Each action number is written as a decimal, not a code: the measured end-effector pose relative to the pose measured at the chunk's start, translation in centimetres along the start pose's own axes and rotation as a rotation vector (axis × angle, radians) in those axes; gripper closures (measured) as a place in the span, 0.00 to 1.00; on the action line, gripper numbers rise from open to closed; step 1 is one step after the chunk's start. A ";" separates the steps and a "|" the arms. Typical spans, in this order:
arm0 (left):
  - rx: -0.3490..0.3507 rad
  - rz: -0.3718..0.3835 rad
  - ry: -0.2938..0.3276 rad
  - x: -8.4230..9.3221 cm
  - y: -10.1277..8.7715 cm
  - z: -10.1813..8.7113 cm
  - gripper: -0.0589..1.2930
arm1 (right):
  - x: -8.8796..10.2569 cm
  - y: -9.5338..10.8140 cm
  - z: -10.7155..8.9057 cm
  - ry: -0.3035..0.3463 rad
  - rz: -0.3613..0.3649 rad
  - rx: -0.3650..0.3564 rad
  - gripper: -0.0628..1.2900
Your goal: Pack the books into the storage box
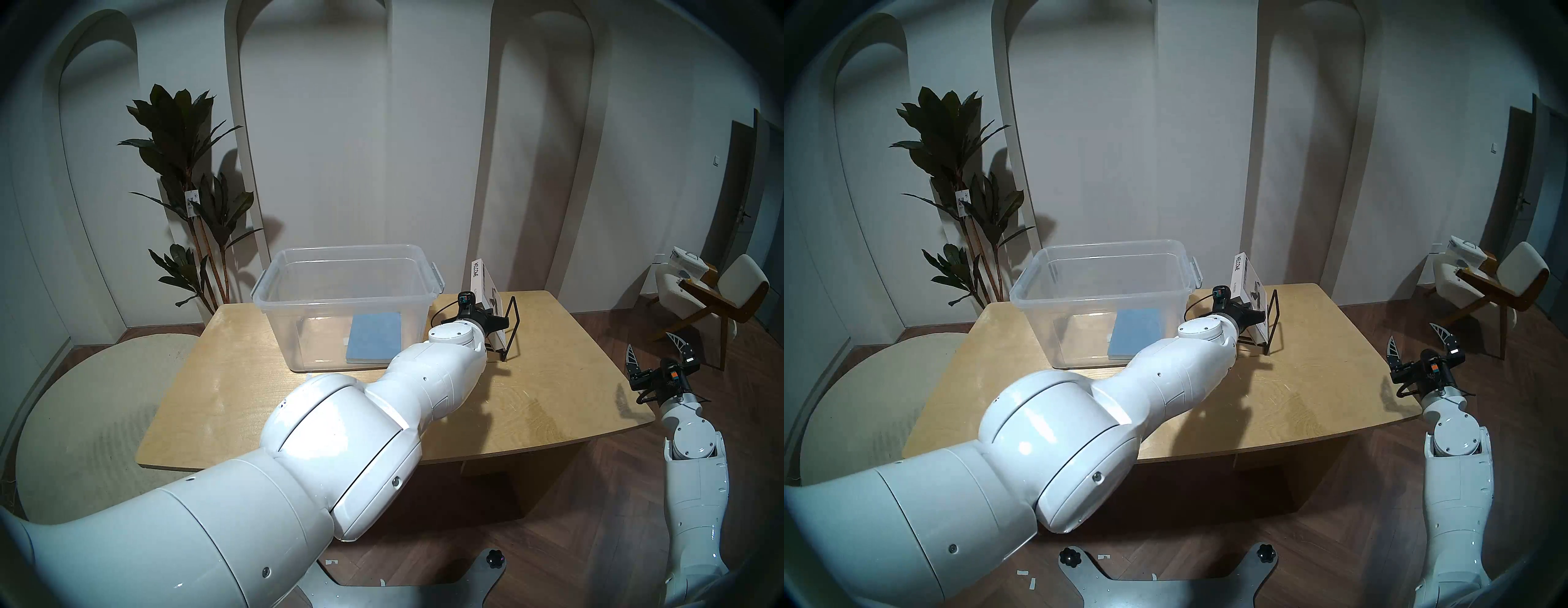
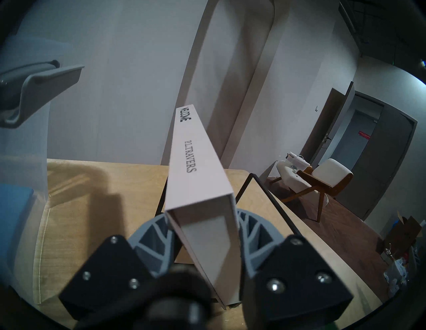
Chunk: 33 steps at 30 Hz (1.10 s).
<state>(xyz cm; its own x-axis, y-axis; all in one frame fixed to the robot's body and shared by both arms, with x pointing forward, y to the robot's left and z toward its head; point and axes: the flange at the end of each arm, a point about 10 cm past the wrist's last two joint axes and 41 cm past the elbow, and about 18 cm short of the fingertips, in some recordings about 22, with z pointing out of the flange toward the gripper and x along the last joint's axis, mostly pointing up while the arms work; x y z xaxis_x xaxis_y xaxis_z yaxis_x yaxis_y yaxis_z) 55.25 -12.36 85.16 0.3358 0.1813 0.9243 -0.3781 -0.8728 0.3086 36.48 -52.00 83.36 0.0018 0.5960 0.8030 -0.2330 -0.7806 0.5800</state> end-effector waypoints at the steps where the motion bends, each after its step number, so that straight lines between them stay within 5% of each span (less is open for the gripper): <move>1: -0.001 0.005 -0.001 0.0 0.0 0.0 0.72 | 0.0 0.0 0.0 0.000 0.000 0.000 0.02; 8: -0.004 0.024 -0.006 -0.1 0.1 0.0 0.57 | 0.0 0.0 0.0 0.001 0.000 0.000 0.02; 14: -0.009 0.036 -0.018 -0.4 0.2 0.0 0.58 | 0.0 0.0 0.0 0.001 0.000 0.000 0.02; 16: -0.009 0.038 -0.024 -0.6 0.2 -0.1 0.07 | 0.0 0.0 0.0 0.001 0.000 0.000 0.02; 17: -0.009 0.039 -0.028 -0.8 0.1 -0.1 0.04 | 0.0 0.0 0.0 0.001 0.000 0.000 0.02; 33: -0.012 -0.014 -0.092 -2.0 0.1 -0.3 0.04 | 0.0 0.0 0.0 0.001 0.001 0.000 0.02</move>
<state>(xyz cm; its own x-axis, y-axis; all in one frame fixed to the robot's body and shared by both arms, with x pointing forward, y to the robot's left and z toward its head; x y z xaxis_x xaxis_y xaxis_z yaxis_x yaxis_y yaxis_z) 54.30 -12.69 83.42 0.4185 0.1508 0.8956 -0.3831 -0.8648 0.3246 36.50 -52.02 83.35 0.0005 0.5958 0.8031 -0.2333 -0.7809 0.5795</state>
